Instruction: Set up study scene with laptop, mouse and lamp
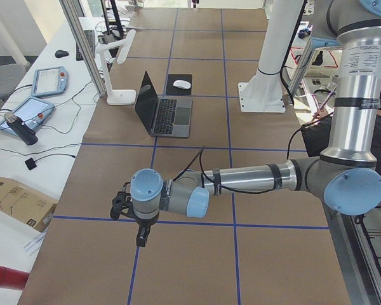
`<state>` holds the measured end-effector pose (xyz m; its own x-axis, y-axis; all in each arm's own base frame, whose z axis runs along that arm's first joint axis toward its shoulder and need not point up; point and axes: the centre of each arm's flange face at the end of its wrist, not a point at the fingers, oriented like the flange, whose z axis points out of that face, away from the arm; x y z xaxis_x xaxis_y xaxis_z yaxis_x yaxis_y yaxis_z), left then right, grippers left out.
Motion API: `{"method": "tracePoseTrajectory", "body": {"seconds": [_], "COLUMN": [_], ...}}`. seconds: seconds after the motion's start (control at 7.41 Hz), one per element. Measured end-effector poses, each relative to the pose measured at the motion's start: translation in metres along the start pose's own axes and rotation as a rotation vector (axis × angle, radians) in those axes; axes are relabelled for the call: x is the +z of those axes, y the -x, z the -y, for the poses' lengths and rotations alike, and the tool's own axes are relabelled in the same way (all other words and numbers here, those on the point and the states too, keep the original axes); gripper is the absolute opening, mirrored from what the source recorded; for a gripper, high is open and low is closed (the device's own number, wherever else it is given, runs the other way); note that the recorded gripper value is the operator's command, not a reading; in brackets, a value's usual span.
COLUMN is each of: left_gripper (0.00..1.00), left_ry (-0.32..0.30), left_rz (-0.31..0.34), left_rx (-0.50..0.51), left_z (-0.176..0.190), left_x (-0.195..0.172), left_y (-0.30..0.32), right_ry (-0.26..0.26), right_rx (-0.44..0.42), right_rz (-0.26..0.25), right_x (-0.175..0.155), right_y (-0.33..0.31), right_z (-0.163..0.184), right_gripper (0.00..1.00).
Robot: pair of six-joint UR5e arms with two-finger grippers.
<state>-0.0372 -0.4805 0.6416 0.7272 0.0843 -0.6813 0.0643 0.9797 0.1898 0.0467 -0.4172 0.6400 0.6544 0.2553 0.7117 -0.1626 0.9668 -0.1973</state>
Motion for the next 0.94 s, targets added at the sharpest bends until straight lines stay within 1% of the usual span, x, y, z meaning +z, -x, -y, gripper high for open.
{"method": "tracePoseTrajectory", "body": {"seconds": [0.13, 0.27, 0.4, 0.67, 0.94], "left_gripper": [0.99, 0.99, 0.99, 0.99, 0.99], "left_ry": [0.011, 0.037, 0.064, 0.105, 0.127], "left_rz": [-0.002, 0.003, 0.006, 0.006, 0.011], "left_rx": [-0.008, -0.023, -0.017, 0.012, -0.003], "left_z": [-0.009, -0.014, -0.021, -0.032, -0.037], "left_x": [-0.016, -0.035, -0.044, -0.041, -0.030], "left_y": [-0.022, -0.041, -0.049, -0.044, -0.028], "right_ry": [0.002, 0.002, 0.003, 0.004, -0.002], "right_rx": [0.002, 0.004, 0.005, 0.006, 0.004], "right_rz": [0.000, -0.001, -0.002, -0.003, -0.018], "right_x": [0.000, 0.001, 0.001, 0.001, 0.001], "right_y": [0.000, -0.001, -0.001, -0.002, -0.002], "right_z": [0.000, 0.000, 0.000, 0.000, 0.002], "right_gripper": [1.00, 1.00, 1.00, 1.00, 1.00]}}
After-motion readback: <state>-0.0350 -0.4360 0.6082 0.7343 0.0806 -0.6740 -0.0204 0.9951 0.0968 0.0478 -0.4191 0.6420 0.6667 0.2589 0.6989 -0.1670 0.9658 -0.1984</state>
